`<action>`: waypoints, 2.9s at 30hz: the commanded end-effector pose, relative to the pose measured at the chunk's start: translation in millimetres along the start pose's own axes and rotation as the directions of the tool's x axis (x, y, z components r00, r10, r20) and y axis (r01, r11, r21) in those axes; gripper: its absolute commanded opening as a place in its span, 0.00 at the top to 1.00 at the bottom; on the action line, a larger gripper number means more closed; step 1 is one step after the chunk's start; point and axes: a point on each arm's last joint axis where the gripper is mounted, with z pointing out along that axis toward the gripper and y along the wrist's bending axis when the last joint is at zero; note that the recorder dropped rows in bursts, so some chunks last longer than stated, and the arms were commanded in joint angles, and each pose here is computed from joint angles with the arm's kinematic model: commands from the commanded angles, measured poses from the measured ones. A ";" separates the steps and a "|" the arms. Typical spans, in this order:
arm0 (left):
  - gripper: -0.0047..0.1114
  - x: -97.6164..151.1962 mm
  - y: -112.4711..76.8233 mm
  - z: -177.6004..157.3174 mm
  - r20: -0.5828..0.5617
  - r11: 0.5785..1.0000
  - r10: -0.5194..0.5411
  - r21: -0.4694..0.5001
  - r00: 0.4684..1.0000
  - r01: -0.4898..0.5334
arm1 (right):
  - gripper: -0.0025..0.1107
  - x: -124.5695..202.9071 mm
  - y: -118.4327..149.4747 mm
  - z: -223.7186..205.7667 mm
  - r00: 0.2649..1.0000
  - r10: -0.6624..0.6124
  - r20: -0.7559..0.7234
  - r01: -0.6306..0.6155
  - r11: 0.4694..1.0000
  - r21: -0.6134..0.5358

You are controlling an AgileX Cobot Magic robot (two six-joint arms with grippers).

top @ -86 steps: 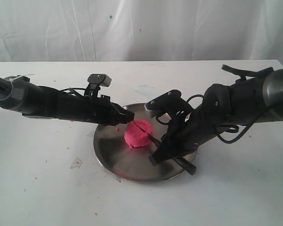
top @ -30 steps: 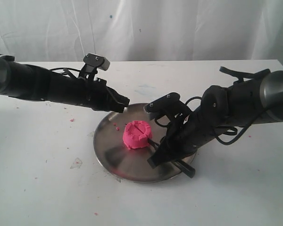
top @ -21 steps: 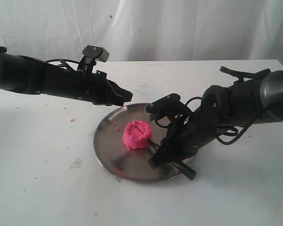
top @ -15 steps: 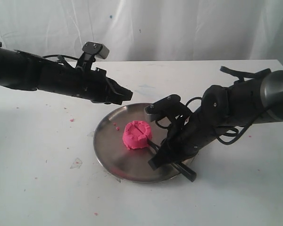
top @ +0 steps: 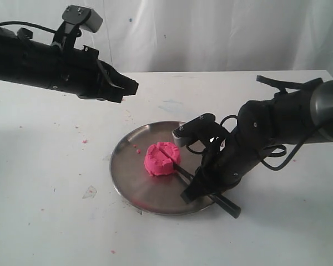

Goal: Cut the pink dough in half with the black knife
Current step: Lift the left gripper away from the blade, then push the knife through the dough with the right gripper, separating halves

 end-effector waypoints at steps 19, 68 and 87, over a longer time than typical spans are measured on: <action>0.96 7.4 -35.2 -44.5 0.044 0.999 -0.033 0.024 0.998 0.032 | 0.98 3.4 -1.6 -6.5 0.998 0.047 -0.035 -0.046 0.999 0.027; 0.96 7.3 -35.0 -44.5 0.046 0.999 -0.035 0.022 0.998 0.034 | 0.98 -0.5 9.2 -23.1 0.998 0.070 0.002 -0.070 0.995 -0.077; 0.96 7.3 -35.0 -44.5 0.046 0.999 -0.035 0.022 0.998 0.034 | 0.98 -4.9 7.2 -25.2 0.996 0.078 0.051 -0.075 0.996 -0.057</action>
